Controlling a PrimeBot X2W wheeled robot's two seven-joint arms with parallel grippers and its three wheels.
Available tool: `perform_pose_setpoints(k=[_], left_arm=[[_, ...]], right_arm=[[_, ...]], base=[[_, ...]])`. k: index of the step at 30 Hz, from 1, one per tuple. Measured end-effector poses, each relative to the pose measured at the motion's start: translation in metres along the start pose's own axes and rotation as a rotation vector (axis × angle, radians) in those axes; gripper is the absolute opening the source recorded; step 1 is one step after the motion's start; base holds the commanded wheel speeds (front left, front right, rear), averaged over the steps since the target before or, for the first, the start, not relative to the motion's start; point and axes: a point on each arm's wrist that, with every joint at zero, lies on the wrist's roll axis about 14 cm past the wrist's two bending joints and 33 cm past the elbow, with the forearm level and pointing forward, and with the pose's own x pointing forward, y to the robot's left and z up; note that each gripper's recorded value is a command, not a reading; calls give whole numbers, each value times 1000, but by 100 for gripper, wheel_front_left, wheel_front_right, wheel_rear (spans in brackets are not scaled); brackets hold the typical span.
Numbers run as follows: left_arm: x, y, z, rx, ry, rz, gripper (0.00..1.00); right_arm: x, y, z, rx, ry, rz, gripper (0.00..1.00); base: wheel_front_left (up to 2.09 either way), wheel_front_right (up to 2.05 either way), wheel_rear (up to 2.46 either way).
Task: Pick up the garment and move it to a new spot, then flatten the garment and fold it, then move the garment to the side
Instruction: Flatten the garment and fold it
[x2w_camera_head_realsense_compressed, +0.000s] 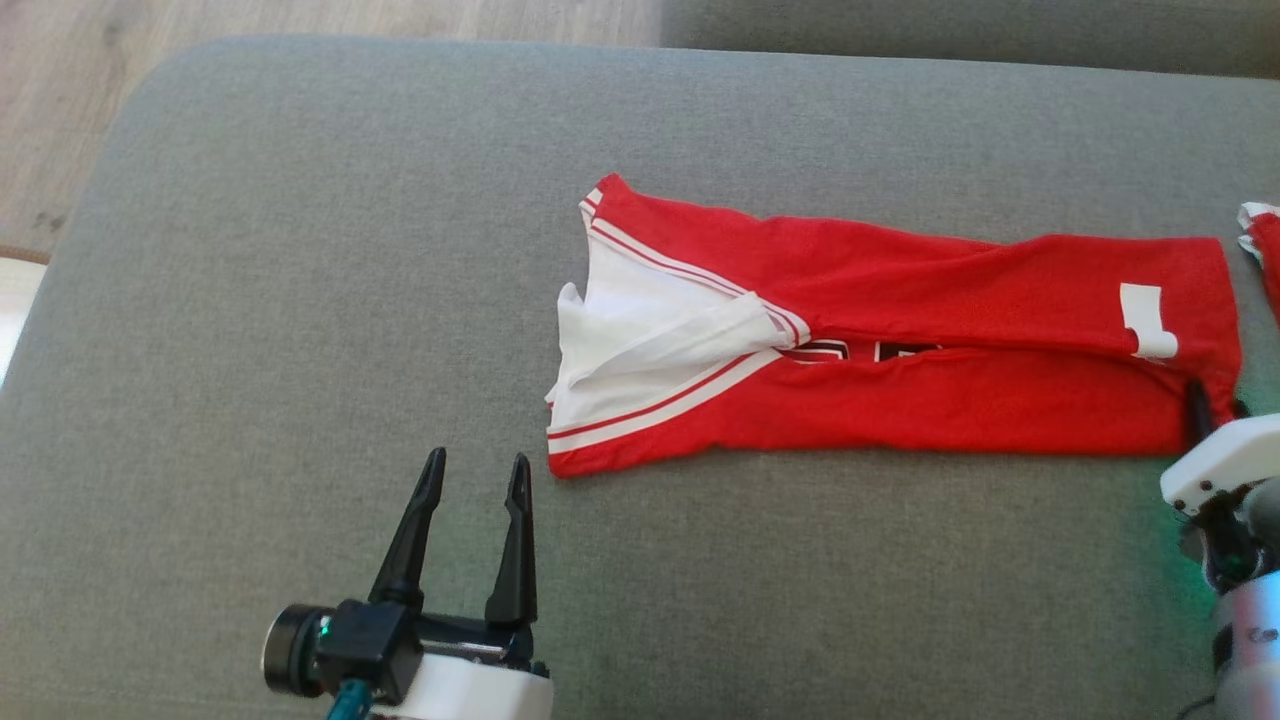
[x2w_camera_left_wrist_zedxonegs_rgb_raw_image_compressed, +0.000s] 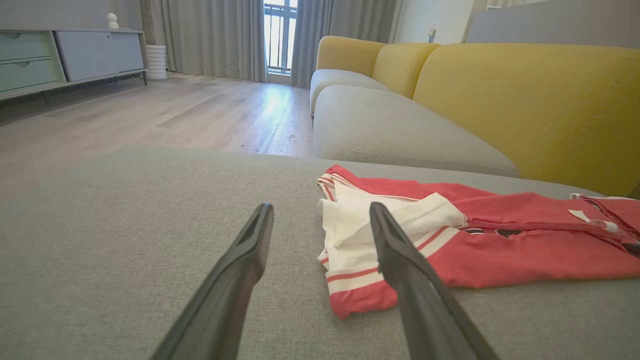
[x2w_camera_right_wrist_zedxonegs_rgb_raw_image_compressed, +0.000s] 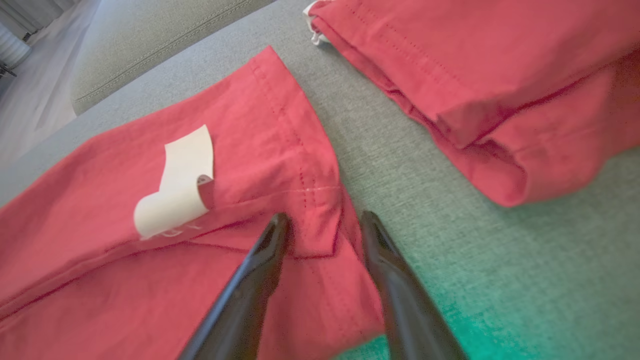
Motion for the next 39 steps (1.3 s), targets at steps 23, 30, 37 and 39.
perform_pose_setpoints(k=[23,30,37,39], left_arm=[[0,-15,-8,11,11,-77,100],[-3,-12,-1,4,-13,-66,100],[-21,2,-3,-7,-12,-10,100],[-26,5,-4,-13,-11,2,100]], right_arm=[[-39,-41,31,89,-145,-15,0],[-47,10,63,85,-234,130,0],[-54,104,64,51,-237,349,0],[-56,134,63,31,-229,414,0]], base=[[0,0,0],[0,0,0],[0,0,0],[0,0,0]])
